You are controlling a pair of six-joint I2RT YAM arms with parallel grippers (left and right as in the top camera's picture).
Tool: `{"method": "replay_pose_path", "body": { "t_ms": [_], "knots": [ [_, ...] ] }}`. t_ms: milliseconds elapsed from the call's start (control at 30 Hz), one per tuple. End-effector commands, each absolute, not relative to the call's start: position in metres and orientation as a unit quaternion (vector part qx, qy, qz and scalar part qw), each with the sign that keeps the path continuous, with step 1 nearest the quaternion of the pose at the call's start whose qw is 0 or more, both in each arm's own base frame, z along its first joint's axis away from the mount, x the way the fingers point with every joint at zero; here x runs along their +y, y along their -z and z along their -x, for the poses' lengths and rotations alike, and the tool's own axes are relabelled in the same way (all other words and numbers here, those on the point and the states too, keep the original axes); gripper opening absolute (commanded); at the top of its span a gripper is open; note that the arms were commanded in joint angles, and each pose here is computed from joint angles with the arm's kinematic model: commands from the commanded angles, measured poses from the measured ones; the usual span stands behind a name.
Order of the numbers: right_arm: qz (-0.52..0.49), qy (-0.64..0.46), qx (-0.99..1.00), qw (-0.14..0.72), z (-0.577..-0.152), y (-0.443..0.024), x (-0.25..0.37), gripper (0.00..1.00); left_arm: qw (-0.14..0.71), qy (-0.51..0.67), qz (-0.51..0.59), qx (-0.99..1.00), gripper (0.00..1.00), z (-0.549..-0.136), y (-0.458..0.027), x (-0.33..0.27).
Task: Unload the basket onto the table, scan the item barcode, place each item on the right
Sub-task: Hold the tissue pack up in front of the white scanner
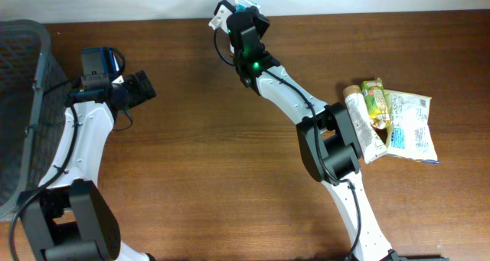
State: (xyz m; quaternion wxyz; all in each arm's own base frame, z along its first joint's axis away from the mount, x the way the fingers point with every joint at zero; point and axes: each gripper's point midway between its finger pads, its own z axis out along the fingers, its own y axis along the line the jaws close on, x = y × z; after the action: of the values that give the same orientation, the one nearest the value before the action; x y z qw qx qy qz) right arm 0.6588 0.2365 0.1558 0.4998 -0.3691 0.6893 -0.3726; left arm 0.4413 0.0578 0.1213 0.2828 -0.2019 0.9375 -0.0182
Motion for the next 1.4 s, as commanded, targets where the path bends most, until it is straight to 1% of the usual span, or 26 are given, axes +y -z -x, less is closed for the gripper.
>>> {"method": "replay_pose_path", "body": {
  "t_ms": [0, 400, 433, 467, 567, 600, 633, 667, 733, 900, 1000, 1033, 1100, 1167, 1233, 1267, 1300, 1367],
  "knots": [
    [0.355, 0.385, 0.698, 0.489, -0.665, -0.146, 0.218, 0.04, 0.300, 0.015, 0.196, 0.934, 0.99, -0.445, -0.135, 0.060],
    [0.369, 0.369, 0.698, 0.489, -0.666, -0.138, 0.224, 0.05, 0.300, 0.015, 0.196, 0.934, 0.99, -0.445, -0.135, 0.060],
    [0.375, 0.355, 0.703, 0.489, -0.665, -0.133, 0.228, 0.09, 0.300, 0.015, 0.196, 0.934, 0.99, -0.445, -0.135, 0.060],
    [0.383, 0.341, 0.707, 0.487, -0.663, -0.127, 0.232, 0.10, 0.300, 0.015, 0.196, 0.934, 0.99, -0.445, -0.135, 0.060],
    [0.413, 0.320, 0.716, 0.463, -0.657, -0.109, 0.237, 0.09, 0.300, 0.015, 0.196, 0.934, 0.99, -0.445, -0.135, 0.060],
    [0.411, 0.324, 0.717, 0.460, -0.657, -0.108, 0.236, 0.06, 0.300, 0.015, 0.196, 0.934, 0.99, -0.445, -0.135, 0.060],
    [0.401, 0.334, 0.717, 0.462, -0.657, -0.113, 0.234, 0.04, 0.300, 0.015, 0.196, 0.934, 0.99, -0.445, -0.135, 0.060],
    [0.365, 0.358, 0.712, 0.481, -0.661, -0.132, 0.226, 0.04, 0.300, 0.015, 0.196, 0.934, 0.99, -0.445, -0.135, 0.060],
    [0.335, 0.369, 0.704, 0.506, -0.663, -0.158, 0.223, 0.04, 0.300, 0.015, 0.196, 0.934, 0.99, -0.445, -0.135, 0.060],
    [0.310, 0.377, 0.683, 0.544, -0.655, -0.232, 0.218, 0.04, 0.300, 0.015, 0.196, 0.934, 0.99, -0.445, -0.135, 0.060],
    [0.303, 0.364, 0.696, 0.540, -0.635, -0.278, 0.207, 0.04, 0.300, 0.015, 0.196, 0.934, 0.99, -0.445, -0.135, 0.060],
    [0.285, 0.342, 0.715, 0.539, -0.621, -0.296, 0.200, 0.04, 0.300, 0.015, 0.196, 0.934, 0.99, -0.445, -0.135, 0.060],
    [0.258, 0.293, 0.751, 0.532, -0.596, -0.314, 0.191, 0.04, 0.300, 0.015, 0.196, 0.934, 0.99, -0.445, -0.135, 0.060],
    [0.274, 0.229, 0.786, 0.505, -0.567, -0.317, 0.192, 0.04, 0.300, 0.015, 0.196, 0.934, 0.99, -0.445, -0.135, 0.060],
    [0.262, 0.156, 0.828, 0.470, -0.533, -0.315, 0.183, 0.04, 0.300, 0.015, 0.196, 0.934, 0.99, -0.445, -0.135, 0.060],
    [0.229, 0.093, 0.859, 0.448, -0.508, -0.318, 0.176, 0.04, 0.300, 0.015, 0.196, 0.934, 0.99, -0.445, -0.135, 0.060],
    [0.200, 0.052, 0.878, 0.432, -0.492, -0.321, 0.169, 0.04, 0.300, 0.015, 0.196, 0.934, 0.99, -0.445, -0.135, 0.060],
    [0.148, 0.011, 0.900, 0.409, -0.467, -0.330, 0.148, 0.04, 0.300, 0.015, 0.196, 0.934, 0.99, -0.445, -0.135, 0.060]
  ]
}}
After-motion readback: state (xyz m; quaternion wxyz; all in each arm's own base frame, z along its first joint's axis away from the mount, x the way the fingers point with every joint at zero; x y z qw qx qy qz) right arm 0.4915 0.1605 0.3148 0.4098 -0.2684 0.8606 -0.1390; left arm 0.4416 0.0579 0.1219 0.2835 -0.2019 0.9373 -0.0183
